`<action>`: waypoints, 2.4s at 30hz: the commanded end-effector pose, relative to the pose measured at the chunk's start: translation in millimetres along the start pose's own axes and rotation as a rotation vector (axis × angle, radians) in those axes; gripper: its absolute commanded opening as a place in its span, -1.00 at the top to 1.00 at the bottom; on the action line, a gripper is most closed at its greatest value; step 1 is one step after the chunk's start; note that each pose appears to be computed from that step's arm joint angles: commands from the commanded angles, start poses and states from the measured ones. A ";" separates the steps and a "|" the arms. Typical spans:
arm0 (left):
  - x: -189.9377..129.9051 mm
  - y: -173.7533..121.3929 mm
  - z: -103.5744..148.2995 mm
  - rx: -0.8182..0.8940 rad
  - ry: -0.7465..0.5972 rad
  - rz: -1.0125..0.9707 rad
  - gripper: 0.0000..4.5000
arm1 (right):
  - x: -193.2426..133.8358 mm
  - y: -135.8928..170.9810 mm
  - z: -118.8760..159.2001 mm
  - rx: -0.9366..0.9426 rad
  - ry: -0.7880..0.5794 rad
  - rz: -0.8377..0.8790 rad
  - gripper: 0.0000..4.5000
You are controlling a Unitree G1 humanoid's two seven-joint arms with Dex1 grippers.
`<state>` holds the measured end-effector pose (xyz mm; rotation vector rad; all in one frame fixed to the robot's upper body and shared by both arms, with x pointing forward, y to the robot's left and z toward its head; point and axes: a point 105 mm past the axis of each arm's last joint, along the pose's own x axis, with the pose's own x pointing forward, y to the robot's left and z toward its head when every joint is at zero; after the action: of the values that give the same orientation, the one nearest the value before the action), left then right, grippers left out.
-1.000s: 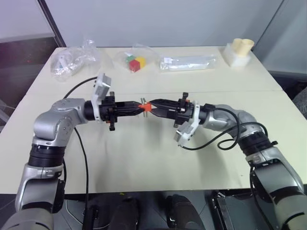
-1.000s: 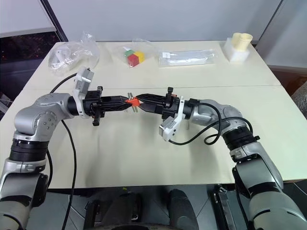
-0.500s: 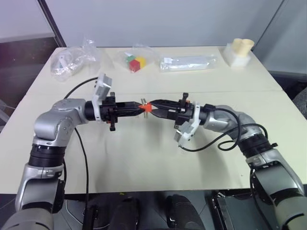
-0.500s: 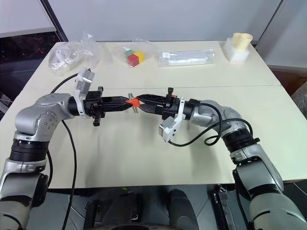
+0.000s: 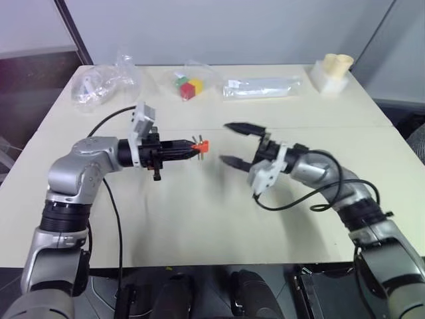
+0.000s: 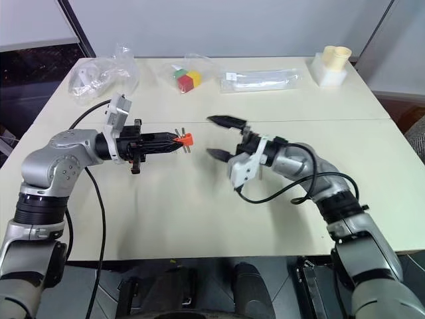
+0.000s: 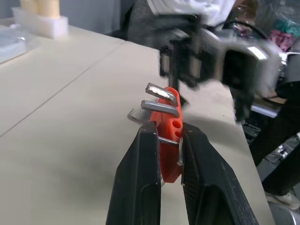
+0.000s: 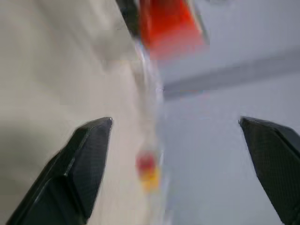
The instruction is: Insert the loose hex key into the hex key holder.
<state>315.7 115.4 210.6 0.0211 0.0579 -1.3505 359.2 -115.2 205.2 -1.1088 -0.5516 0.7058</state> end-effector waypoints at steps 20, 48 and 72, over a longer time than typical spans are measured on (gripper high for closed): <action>4.9 0.6 -9.4 -0.032 0.049 0.003 0.96 | -38.3 20.5 -35.6 1.118 0.931 0.021 -0.98; 4.2 -1.1 -13.6 0.000 0.057 0.041 0.96 | -34.0 65.5 -59.5 1.358 1.150 0.042 -0.75; 6.2 2.1 -13.4 -0.007 0.052 0.042 0.96 | 8.4 -6.4 -29.2 1.240 0.525 -0.287 0.99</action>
<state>318.5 112.6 187.5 0.0339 0.1366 -1.2967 384.5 -129.3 170.6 -0.0399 0.3762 0.3330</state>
